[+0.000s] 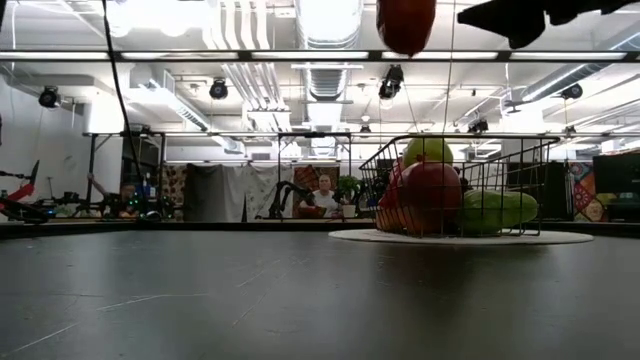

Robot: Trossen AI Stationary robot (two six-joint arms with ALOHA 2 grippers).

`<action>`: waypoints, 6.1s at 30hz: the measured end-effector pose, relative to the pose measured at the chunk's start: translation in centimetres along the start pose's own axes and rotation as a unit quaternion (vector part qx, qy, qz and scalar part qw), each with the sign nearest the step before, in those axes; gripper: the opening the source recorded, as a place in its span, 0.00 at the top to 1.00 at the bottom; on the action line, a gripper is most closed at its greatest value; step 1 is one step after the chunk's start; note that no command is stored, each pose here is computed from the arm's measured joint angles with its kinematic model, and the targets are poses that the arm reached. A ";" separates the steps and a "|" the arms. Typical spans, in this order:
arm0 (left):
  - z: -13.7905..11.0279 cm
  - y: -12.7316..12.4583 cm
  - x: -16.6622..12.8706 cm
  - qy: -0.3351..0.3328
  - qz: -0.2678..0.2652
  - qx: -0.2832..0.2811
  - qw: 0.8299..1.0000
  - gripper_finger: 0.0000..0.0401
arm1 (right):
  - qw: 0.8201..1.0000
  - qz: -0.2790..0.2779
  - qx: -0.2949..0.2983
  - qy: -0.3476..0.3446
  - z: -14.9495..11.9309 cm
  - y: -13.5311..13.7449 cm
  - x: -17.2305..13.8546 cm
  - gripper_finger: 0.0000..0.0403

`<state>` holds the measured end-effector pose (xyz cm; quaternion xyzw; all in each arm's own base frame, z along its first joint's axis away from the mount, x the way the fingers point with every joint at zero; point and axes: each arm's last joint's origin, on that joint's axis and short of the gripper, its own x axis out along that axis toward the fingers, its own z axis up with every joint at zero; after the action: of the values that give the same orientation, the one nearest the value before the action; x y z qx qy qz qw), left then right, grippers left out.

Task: Build produce basket
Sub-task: Put the orange mango into the wire basket, then return to Home Position

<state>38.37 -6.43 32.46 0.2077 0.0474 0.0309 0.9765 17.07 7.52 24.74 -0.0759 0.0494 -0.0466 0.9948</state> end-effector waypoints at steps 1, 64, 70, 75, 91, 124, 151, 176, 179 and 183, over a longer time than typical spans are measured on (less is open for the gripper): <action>0.0 0.2 -0.2 -0.005 0.004 -0.002 1.000 0.50 | 1.000 -0.004 -0.003 0.005 0.0 0.1 0.3 0.28; -0.8 2.1 -4.9 0.053 0.025 0.015 0.998 0.19 | 0.929 -0.168 0.097 0.314 4.1 -6.8 4.1 0.60; -1.8 2.0 -6.0 0.051 0.033 -0.005 0.998 0.18 | 0.891 -0.190 0.167 0.377 4.3 -9.7 3.3 0.60; -2.1 2.2 -6.9 0.034 0.045 -0.024 0.998 0.18 | 0.846 -0.241 0.224 0.420 3.8 -11.6 2.2 0.60; -3.2 2.2 -8.6 0.027 0.050 -0.026 0.998 0.18 | 0.800 -0.295 0.277 0.443 2.6 -12.4 1.9 0.30; -7.8 3.0 -20.9 -0.003 0.044 -0.110 0.993 0.29 | 0.994 0.015 -0.092 0.060 1.2 -5.3 5.4 0.56; -15.8 1.4 -26.6 -0.099 0.075 -0.150 0.981 0.52 | 0.985 -0.027 -0.147 -0.082 -2.4 -8.0 -1.7 0.85; -18.5 0.2 -26.6 -0.084 0.070 -0.123 0.986 0.52 | 0.961 -0.068 -0.127 -0.236 -6.3 -8.3 -6.8 0.93; -18.6 0.2 -26.5 -0.075 0.068 -0.116 0.988 0.52 | 0.964 -0.066 -0.119 -0.227 -6.4 -8.3 -6.6 0.93; -18.7 0.0 -26.3 -0.065 0.064 -0.117 0.989 0.52 | 0.964 -0.071 -0.138 -0.217 -6.5 -8.3 -6.5 0.93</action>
<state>10.28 -0.96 17.56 0.0966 -0.0331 0.0851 0.9911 9.21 -0.94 20.20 -0.2238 -0.1671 -0.0927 0.9557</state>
